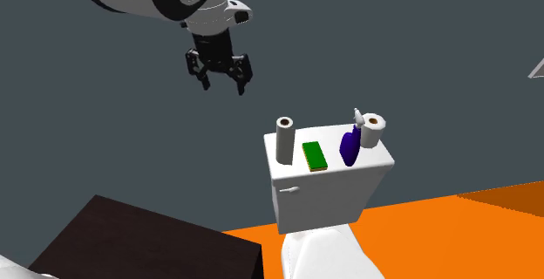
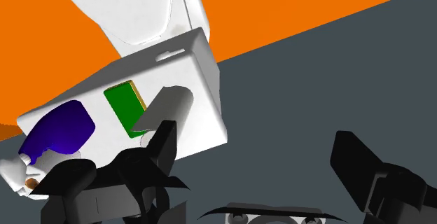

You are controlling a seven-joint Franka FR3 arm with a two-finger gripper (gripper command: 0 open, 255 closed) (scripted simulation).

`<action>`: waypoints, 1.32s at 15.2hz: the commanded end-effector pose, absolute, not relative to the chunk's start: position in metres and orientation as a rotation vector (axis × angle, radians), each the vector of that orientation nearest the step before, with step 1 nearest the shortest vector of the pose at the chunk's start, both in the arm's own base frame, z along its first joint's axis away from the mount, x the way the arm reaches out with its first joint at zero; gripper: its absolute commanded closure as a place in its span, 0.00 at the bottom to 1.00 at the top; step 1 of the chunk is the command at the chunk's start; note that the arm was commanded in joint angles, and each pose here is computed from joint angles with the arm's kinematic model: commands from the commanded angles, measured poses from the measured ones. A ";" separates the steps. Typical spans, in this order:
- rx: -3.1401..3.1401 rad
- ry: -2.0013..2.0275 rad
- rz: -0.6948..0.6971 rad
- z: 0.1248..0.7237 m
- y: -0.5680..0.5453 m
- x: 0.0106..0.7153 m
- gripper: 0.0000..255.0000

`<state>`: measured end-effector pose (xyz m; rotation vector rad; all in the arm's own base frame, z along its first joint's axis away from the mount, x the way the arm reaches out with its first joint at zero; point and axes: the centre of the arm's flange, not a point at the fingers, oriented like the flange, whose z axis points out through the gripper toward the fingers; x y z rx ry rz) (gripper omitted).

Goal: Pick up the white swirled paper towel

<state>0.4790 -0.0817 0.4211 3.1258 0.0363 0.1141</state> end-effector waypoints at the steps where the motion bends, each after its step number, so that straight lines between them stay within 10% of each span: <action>1: 3.122 0.038 0.112 0.401 -0.089 0.493 0.00; 20: 3.090 0.052 0.093 0.228 -0.187 0.645 0.00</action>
